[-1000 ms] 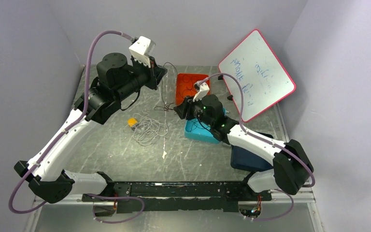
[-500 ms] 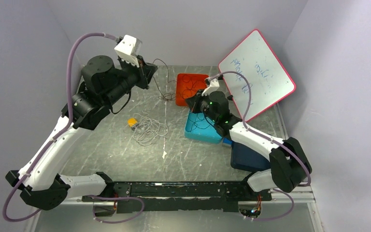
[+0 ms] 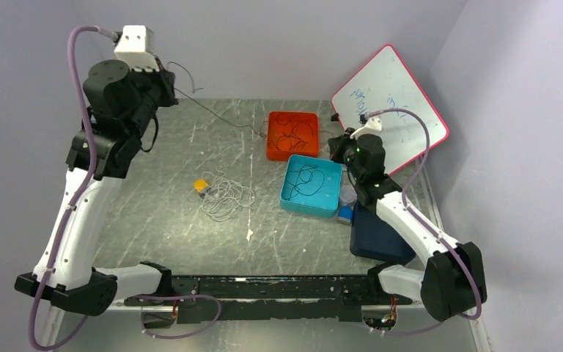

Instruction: Untangle the cables

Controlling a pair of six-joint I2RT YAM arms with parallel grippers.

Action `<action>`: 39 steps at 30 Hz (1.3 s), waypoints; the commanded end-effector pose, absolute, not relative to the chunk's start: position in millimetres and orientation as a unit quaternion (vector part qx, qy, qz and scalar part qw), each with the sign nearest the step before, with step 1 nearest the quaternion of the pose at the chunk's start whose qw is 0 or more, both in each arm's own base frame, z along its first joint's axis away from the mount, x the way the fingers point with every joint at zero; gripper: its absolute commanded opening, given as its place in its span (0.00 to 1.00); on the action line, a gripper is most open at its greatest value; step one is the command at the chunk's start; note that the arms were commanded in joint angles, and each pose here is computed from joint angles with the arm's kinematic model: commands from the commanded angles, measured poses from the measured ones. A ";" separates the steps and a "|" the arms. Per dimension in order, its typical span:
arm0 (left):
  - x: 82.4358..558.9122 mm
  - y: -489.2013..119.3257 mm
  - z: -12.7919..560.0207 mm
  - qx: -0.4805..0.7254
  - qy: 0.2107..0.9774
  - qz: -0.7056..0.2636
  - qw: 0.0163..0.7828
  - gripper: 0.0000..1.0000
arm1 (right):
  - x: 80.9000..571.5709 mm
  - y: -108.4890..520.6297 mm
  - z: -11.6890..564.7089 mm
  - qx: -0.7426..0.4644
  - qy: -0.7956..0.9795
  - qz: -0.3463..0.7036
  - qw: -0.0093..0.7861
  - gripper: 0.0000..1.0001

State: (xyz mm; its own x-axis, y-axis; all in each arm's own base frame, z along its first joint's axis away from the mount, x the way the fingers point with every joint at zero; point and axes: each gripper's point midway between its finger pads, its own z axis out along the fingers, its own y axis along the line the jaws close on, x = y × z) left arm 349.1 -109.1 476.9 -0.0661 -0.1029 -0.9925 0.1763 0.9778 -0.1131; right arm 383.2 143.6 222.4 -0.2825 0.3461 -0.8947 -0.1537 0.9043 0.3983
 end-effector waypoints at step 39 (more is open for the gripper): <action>315.8 88.4 496.4 -0.187 0.684 0.258 0.656 0.07 | 374.3 8.9 164.3 0.216 0.804 0.093 0.546 0.00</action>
State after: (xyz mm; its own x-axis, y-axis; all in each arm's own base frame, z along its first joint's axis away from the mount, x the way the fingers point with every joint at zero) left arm 328.0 73.5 482.9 -0.0999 0.0547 -0.9935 -0.5304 0.8419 0.0997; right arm 377.3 17.6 171.9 -0.3074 0.4311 -0.8483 0.2190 0.8996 0.3778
